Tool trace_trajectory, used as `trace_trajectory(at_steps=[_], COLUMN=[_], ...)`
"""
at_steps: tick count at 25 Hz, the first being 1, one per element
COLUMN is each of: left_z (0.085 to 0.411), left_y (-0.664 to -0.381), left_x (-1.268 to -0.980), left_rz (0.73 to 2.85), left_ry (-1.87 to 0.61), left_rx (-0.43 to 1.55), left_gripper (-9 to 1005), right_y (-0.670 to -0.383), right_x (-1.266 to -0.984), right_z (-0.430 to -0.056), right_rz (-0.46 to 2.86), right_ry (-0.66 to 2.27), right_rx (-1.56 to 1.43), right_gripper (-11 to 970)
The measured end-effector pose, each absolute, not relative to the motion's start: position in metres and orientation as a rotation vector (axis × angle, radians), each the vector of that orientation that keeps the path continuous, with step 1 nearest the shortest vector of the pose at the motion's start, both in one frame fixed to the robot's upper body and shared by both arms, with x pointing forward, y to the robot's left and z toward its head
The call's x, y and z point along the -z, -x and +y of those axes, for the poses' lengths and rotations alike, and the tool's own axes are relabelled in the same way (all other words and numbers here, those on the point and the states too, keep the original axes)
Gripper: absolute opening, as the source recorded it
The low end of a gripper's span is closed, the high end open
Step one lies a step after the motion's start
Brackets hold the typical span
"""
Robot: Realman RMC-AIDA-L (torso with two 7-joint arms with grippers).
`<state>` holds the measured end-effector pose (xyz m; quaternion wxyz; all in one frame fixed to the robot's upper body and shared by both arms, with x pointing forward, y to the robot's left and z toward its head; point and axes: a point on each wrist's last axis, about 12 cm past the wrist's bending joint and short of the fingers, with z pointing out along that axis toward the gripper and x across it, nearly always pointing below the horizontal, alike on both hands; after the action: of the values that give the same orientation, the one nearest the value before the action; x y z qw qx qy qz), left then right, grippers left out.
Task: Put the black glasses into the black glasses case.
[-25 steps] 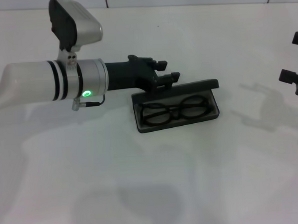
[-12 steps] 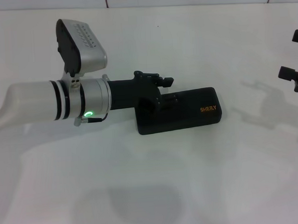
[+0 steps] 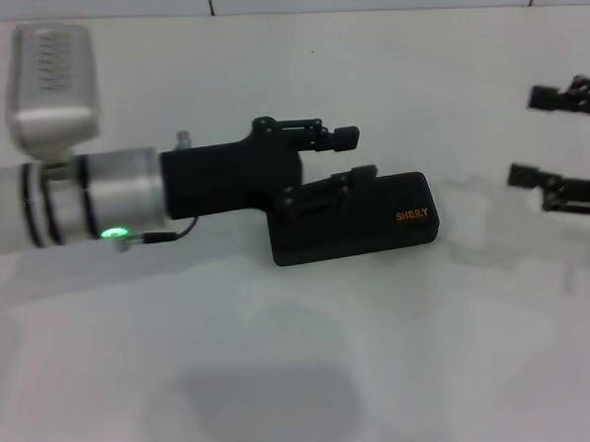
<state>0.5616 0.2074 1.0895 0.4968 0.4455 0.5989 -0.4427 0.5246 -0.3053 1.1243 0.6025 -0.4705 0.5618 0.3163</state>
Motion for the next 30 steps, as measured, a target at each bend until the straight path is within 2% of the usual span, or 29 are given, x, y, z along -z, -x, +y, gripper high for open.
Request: trace_trajectory(at_steps=[4, 8, 12, 19, 30], left_z=[0.231, 0.247, 0.254, 0.257, 0.262], left_y=[-0.544, -0.530, -0.522, -0.516, -0.508], left_x=[-1.099, -1.094, -1.089, -1.085, -1.080], left_rz=[1.363, 1.320, 1.300, 1.299, 1.302], left_ry=[-1.088, -1.070, -1.062, -1.071, -1.079], left_rx=[1.158, 1.123, 1.086, 1.071, 1.070], left_gripper=[515, 516, 653, 866, 861], right_y=[-0.532, -0.538, -0.539, -0.538, -0.534], right_x=[-1.121, -1.120, -1.118, -1.115, -1.109], right_z=[-0.282, -0.260, -0.246, -0.241, -0.241], right_rz=[1.281, 1.253, 1.238, 1.217, 1.214], right_ry=[1.143, 1.182, 1.236, 1.249, 1.243], right_rx=[-0.835, -0.938, -0.980, -0.975, -0.975], right_gripper=[767, 776, 781, 782, 782])
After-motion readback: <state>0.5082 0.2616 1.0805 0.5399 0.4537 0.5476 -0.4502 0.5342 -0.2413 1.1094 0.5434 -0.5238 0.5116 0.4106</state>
